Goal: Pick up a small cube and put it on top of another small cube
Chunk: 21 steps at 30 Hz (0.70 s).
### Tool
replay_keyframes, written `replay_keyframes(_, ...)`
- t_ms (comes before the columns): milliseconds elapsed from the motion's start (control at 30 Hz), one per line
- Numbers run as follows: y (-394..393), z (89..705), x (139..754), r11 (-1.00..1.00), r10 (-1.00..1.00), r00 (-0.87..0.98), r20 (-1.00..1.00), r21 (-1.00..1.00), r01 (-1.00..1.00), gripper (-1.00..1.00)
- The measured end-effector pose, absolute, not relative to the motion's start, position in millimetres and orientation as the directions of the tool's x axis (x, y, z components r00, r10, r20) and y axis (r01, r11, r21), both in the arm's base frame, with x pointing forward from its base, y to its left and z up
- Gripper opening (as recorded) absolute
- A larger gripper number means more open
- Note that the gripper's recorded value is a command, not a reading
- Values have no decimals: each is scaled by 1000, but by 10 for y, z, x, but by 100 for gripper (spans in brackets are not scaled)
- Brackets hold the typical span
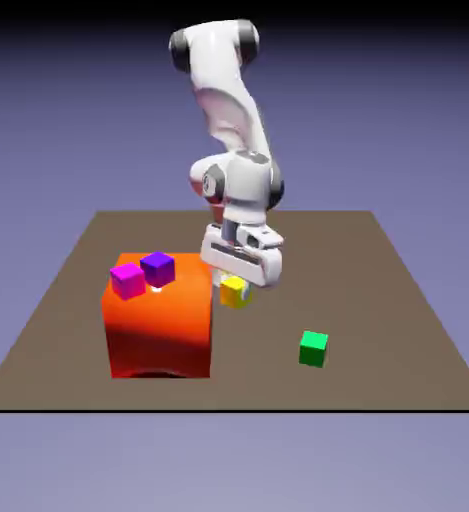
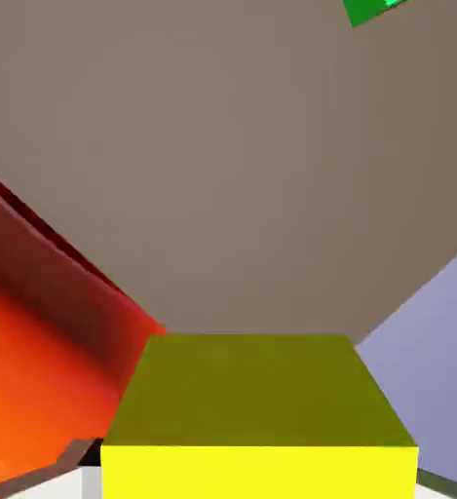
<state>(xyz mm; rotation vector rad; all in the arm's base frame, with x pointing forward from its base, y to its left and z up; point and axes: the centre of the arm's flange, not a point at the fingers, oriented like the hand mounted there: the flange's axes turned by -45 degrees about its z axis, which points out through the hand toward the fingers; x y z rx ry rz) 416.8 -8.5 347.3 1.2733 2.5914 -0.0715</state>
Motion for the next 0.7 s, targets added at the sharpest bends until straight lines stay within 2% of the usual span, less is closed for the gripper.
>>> replay_keyframes(100, -432, 3807, 4134, 557, 812, -529, -247, 57, 828, -100)
replay_keyframes(367, -1463, 4571, 3563, 557, 818, -548, -178, 2, 831, -100)
replay_keyframes(433, -1458, 4578, 3553, 570, 808, -561, -183, -2, 822, -100)
replay_keyframes(567, -1521, 4020, 3608, 570, 807, -561, -183, -2, 822, -100)
replay_keyframes(600, -1533, 3886, 3605, 570, 808, -561, -183, -2, 822, 100)
replay_keyframes(700, -1520, 4022, 3609, 570, 808, -561, -182, -1, 821, 100)
